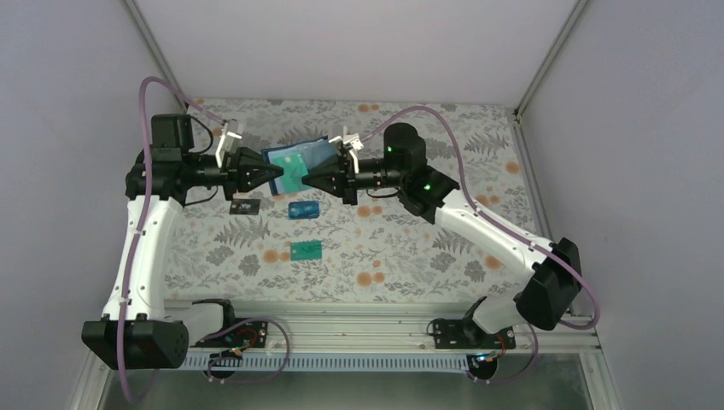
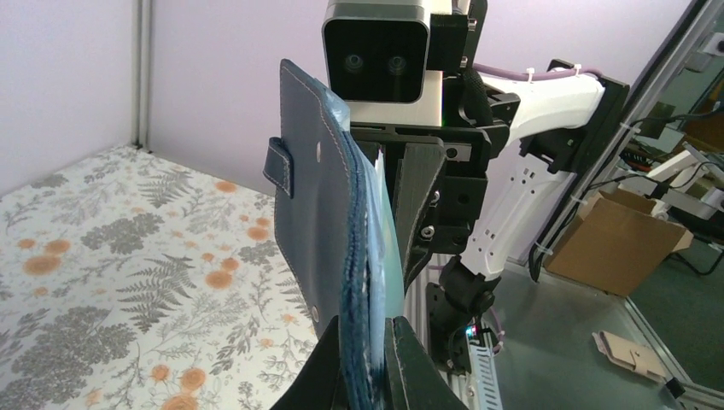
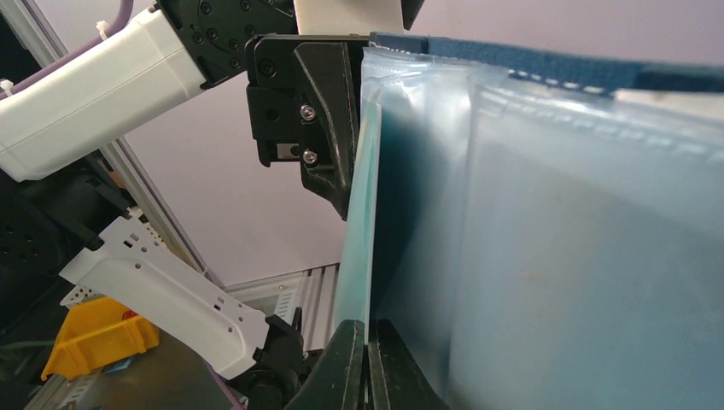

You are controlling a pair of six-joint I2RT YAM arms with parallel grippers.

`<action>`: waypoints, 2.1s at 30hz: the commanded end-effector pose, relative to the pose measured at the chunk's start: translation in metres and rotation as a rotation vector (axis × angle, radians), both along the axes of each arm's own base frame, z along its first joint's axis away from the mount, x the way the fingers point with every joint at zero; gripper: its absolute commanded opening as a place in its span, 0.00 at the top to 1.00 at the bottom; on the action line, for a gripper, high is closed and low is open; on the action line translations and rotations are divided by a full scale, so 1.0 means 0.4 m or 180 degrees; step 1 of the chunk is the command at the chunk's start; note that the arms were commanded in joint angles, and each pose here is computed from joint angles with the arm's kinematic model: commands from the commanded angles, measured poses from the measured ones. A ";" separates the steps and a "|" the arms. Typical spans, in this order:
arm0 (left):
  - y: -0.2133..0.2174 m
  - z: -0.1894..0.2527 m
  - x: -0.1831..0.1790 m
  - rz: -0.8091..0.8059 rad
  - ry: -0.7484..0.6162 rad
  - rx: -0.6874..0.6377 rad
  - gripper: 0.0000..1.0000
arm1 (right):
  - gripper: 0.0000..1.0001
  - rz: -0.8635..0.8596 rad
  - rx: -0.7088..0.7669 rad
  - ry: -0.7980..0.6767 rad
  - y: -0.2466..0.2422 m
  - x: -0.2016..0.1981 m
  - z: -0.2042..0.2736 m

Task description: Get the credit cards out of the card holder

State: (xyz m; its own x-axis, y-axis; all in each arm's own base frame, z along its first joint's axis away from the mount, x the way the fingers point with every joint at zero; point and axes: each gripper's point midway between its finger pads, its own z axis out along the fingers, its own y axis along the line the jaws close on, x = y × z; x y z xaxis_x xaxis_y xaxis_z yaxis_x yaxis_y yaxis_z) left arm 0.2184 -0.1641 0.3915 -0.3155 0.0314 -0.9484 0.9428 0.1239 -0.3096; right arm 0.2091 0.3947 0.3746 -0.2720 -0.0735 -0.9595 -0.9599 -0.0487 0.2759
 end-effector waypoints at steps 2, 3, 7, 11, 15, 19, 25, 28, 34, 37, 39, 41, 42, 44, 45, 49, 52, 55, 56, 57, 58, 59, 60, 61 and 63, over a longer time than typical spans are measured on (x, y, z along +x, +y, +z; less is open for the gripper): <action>-0.005 0.021 -0.032 -0.0161 -0.0163 -0.0114 0.95 | 0.96 -0.0139 0.0053 -0.0194 -0.028 -0.009 0.047; -0.005 0.021 -0.034 -0.0166 -0.0170 -0.0117 0.93 | 0.96 -0.0151 0.0056 -0.0206 -0.029 -0.007 0.051; -0.006 0.022 -0.048 -0.0201 -0.0207 -0.0141 0.91 | 0.96 -0.0221 0.0062 -0.0260 -0.040 0.000 0.068; -0.006 0.026 -0.057 -0.0236 -0.0231 -0.0173 0.83 | 0.96 -0.0233 0.0058 -0.0308 -0.045 -0.001 0.079; -0.006 0.025 -0.055 -0.0228 -0.0219 -0.0165 0.81 | 0.96 -0.0225 0.0069 -0.0358 -0.049 -0.006 0.089; -0.006 0.023 -0.050 -0.0206 -0.0191 -0.0145 0.96 | 0.96 -0.0230 0.0072 -0.0379 -0.052 -0.008 0.096; -0.005 0.013 -0.032 -0.0134 -0.0120 -0.0091 0.98 | 0.96 -0.0487 -0.0065 -0.0471 -0.089 0.020 0.091; -0.004 0.009 -0.022 -0.0088 -0.0105 -0.0054 0.98 | 0.96 -0.0617 -0.0154 -0.0463 -0.120 0.038 0.077; 0.008 -0.007 0.030 0.0255 -0.0027 0.0158 0.98 | 0.96 -0.0954 -0.0395 -0.0414 -0.190 0.089 0.031; 0.055 -0.053 0.130 0.1001 0.0112 0.0529 0.98 | 0.96 -0.1096 -0.0589 -0.0324 -0.222 0.120 -0.003; 0.106 -0.080 0.192 0.1523 0.0170 0.0749 0.98 | 0.96 -0.1146 -0.0816 -0.0229 -0.229 0.138 -0.044; 0.158 -0.096 0.236 0.1953 0.0248 0.0878 0.98 | 0.96 -0.1204 -0.1120 -0.0095 -0.230 0.164 -0.101; 0.179 -0.095 0.250 0.2106 0.0259 0.0900 0.98 | 0.96 -0.1230 -0.1264 -0.0029 -0.226 0.174 -0.132; 0.215 -0.095 0.268 0.2349 0.0280 0.0937 0.97 | 0.96 -0.1091 -0.1585 0.0023 -0.197 0.153 -0.205; 0.230 -0.092 0.274 0.2443 0.0282 0.0949 0.98 | 0.96 -0.0985 -0.1718 0.0015 -0.180 0.137 -0.240; 0.270 -0.083 0.284 0.2678 0.0275 0.0982 0.98 | 0.96 -0.0495 -0.2197 0.0072 -0.127 0.077 -0.387; 0.272 -0.089 0.285 0.2644 0.0309 0.0938 0.98 | 0.96 -0.0421 -0.2755 0.0216 -0.113 0.084 -0.527; 0.269 -0.093 0.284 0.2608 0.0335 0.0904 0.98 | 0.96 -0.0197 -0.3292 0.0335 -0.099 0.066 -0.655; 0.269 -0.095 0.284 0.2602 0.0344 0.0901 0.98 | 0.96 -0.0100 -0.3412 0.0351 -0.092 0.052 -0.686; 0.269 -0.096 0.283 0.2601 0.0345 0.0899 0.98 | 0.96 -0.0053 -0.3504 0.0331 -0.085 0.046 -0.708; 0.269 -0.097 0.283 0.2597 0.0348 0.0897 0.98 | 0.96 0.0004 -0.3562 0.0303 -0.074 0.037 -0.725; 0.268 -0.097 0.282 0.2587 0.0346 0.0893 0.98 | 0.96 0.0054 -0.3593 0.0276 -0.064 0.029 -0.733; 0.267 -0.099 0.282 0.2575 0.0355 0.0887 0.98 | 0.96 0.0098 -0.3603 0.0237 -0.052 0.023 -0.736; 0.265 -0.099 0.281 0.2559 0.0353 0.0881 0.98 | 0.96 0.0152 -0.3600 0.0186 -0.037 0.013 -0.735; 0.262 -0.100 0.281 0.2536 0.0357 0.0871 0.98 | 0.96 0.0253 -0.3585 0.0097 -0.012 0.001 -0.730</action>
